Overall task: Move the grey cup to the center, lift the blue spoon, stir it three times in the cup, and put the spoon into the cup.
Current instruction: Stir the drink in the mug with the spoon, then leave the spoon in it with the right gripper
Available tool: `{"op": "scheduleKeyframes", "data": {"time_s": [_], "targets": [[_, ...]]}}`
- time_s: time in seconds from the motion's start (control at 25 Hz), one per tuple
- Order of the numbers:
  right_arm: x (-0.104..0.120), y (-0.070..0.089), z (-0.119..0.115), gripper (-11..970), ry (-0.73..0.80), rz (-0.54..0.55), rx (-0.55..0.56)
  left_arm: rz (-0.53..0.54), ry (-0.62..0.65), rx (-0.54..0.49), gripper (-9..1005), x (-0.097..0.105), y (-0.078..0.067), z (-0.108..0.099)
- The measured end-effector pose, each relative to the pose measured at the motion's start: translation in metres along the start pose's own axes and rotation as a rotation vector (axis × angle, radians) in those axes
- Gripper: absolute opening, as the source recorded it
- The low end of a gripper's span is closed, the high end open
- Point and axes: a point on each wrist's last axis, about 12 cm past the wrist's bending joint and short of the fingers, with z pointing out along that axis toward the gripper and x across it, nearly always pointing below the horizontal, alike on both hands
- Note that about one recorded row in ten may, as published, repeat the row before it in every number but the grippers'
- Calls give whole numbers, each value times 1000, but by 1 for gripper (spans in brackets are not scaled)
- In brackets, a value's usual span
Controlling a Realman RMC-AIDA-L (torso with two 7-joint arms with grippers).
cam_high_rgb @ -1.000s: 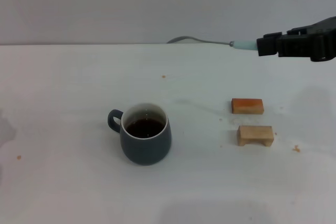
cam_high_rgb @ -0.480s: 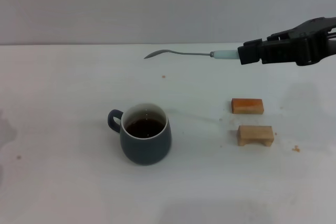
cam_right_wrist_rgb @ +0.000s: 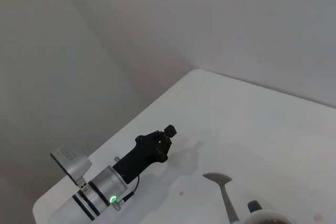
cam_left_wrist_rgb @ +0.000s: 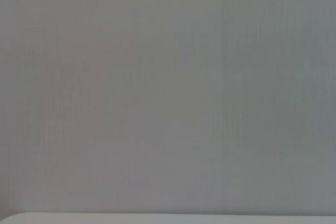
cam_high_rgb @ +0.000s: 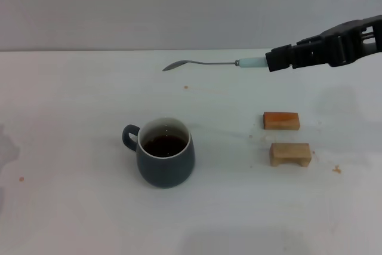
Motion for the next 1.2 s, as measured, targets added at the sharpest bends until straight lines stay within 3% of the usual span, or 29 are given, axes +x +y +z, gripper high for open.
{"op": "scheduleKeyframes", "data": {"time_s": [0.48, 0.76, 1.2], "targets": [[-11, -10, 12, 158, 92, 10, 34, -1, -1, -3, 1, 0, -1, 1], [-8, -10, 19, 158, 130, 2, 44, -19, -16, -40, 1, -2, 3, 0], [-7, -22, 30, 158, 189, 11, 98, -24, -20, -42, 0, -2, 2, 0]]}}
